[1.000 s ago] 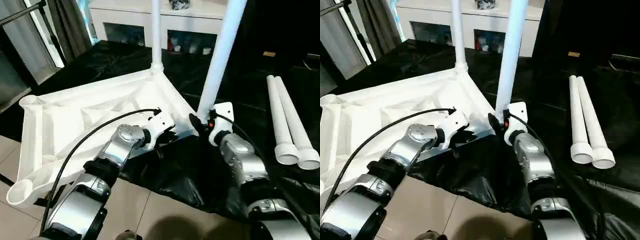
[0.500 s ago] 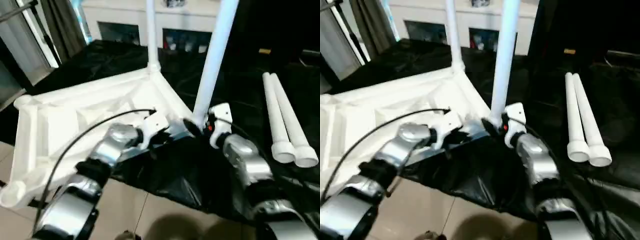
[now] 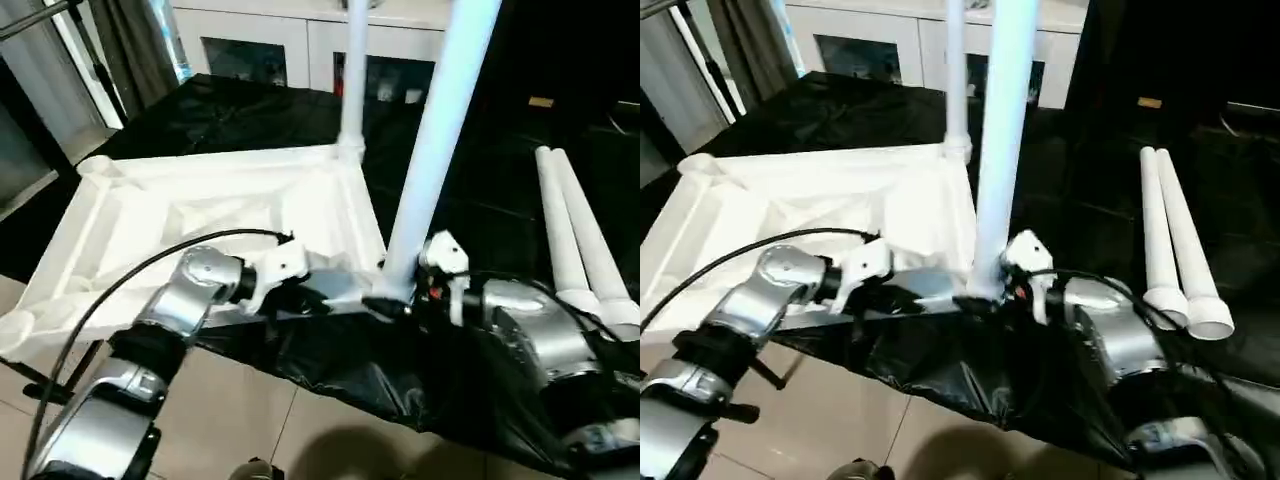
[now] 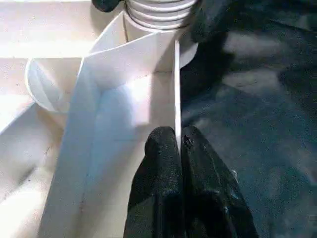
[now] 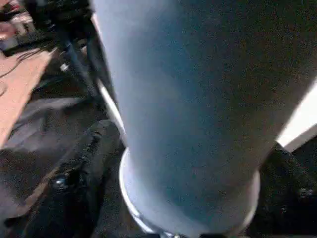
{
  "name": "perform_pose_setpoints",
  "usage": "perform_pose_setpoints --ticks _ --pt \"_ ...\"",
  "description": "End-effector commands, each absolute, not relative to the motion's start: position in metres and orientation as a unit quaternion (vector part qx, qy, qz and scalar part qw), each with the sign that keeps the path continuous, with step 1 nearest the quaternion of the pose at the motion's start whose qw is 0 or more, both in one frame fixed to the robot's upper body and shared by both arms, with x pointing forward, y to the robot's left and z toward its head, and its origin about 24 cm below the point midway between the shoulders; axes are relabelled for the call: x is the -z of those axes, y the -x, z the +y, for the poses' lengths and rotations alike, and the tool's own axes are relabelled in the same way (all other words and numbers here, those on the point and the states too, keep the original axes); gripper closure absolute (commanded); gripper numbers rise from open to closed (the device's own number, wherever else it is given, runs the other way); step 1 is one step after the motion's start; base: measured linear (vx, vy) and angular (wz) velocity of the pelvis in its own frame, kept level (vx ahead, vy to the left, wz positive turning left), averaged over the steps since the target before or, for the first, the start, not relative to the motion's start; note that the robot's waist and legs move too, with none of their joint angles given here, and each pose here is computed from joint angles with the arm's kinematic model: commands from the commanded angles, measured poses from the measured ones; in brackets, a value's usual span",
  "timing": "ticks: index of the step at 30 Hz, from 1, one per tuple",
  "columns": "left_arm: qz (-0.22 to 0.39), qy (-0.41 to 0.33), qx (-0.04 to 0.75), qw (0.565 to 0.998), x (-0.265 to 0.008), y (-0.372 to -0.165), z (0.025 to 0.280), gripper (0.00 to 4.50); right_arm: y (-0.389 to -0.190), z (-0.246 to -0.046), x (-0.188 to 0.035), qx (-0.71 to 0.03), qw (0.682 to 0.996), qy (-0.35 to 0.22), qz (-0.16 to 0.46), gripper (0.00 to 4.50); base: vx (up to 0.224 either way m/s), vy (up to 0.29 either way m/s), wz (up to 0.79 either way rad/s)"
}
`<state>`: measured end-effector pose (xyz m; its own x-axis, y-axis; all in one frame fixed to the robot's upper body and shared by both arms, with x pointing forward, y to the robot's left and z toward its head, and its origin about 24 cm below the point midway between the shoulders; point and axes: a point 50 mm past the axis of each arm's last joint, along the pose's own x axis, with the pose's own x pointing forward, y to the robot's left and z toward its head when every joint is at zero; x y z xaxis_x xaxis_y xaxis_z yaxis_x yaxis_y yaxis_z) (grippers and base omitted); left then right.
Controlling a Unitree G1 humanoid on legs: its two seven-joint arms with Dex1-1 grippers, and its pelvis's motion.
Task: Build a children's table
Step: Rotate leg to tighten
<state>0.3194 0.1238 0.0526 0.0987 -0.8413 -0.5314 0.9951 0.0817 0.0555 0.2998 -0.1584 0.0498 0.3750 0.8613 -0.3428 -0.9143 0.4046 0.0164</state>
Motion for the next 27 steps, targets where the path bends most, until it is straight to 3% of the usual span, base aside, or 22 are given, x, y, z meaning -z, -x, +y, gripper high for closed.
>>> perform_pose_setpoints --ticks 1,6,10,14,21,27 --pt "0.170 -0.218 0.653 0.705 -0.060 -0.321 0.123 4.50 -0.293 -0.149 -0.049 -0.575 0.799 0.083 0.153 1.11 0.000 0.000 0.00" --pt "0.176 -0.217 0.661 0.697 -0.060 -0.319 0.126 4.50 -0.288 -0.149 -0.049 -0.593 0.784 0.077 0.163 1.64 0.000 0.000 0.00" --pt "0.181 -0.214 0.664 0.693 -0.060 -0.318 0.127 4.50 -0.284 -0.147 -0.048 -0.605 0.775 0.068 0.170 1.71 0.000 0.000 0.00" --pt "0.181 -0.209 0.655 0.703 -0.058 -0.319 0.126 4.50 -0.283 -0.145 -0.044 -0.592 0.786 0.055 0.171 1.74 0.000 0.000 0.00" --pt "0.179 -0.200 0.551 0.790 -0.046 -0.336 0.095 4.50 -0.308 -0.133 -0.020 -0.380 0.905 0.032 0.185 1.75 0.000 0.000 0.00" --pt "0.157 -0.187 0.499 0.832 -0.049 -0.343 0.050 4.50 -0.323 -0.109 -0.010 -0.247 0.951 0.009 0.187 1.76 0.000 0.000 0.00"
